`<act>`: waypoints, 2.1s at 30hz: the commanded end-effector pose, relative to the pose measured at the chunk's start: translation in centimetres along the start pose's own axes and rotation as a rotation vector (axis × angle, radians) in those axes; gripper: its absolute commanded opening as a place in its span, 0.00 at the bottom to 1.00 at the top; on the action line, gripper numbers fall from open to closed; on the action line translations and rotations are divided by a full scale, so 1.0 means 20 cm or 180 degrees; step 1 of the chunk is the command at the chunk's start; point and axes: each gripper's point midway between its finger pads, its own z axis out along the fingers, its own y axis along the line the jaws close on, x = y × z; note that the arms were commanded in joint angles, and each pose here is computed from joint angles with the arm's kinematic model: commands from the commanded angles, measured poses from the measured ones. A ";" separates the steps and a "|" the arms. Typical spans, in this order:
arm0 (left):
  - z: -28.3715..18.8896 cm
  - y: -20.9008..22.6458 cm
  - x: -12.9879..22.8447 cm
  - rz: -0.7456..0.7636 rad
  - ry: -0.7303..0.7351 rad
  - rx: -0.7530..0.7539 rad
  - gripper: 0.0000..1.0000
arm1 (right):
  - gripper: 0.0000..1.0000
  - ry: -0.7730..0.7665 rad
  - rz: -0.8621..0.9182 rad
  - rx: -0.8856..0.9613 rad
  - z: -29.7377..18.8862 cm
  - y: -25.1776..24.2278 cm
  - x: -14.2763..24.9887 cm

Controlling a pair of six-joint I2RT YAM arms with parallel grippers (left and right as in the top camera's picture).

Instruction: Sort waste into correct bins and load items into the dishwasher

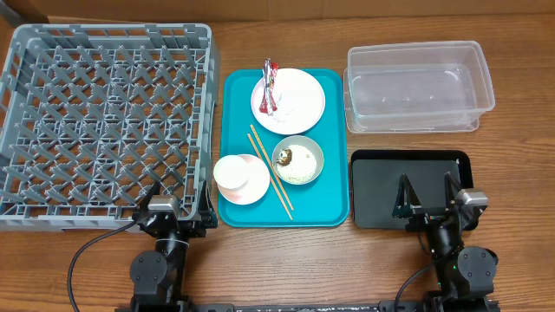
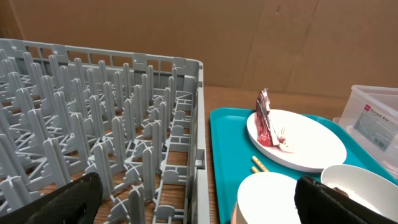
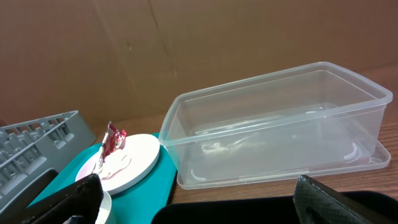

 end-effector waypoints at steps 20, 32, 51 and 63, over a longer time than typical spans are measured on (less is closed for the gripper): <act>0.00 0.00 0.01 0.0049 0.0018 -0.0004 1.00 | 1.00 -0.0015 -0.0011 -0.0004 0.00 0.00 0.01; 0.00 0.00 0.01 -0.0057 0.0013 0.0010 1.00 | 1.00 -0.0017 -0.0009 0.0003 0.00 -0.01 0.01; -0.04 -0.06 -0.15 -0.0342 0.0393 0.0081 1.00 | 1.00 0.0227 0.0051 -0.0018 -0.03 0.04 -0.06; 0.06 -0.08 -0.29 -0.0109 0.1531 -0.0077 1.00 | 1.00 0.0859 0.0099 0.0079 0.04 0.11 -0.24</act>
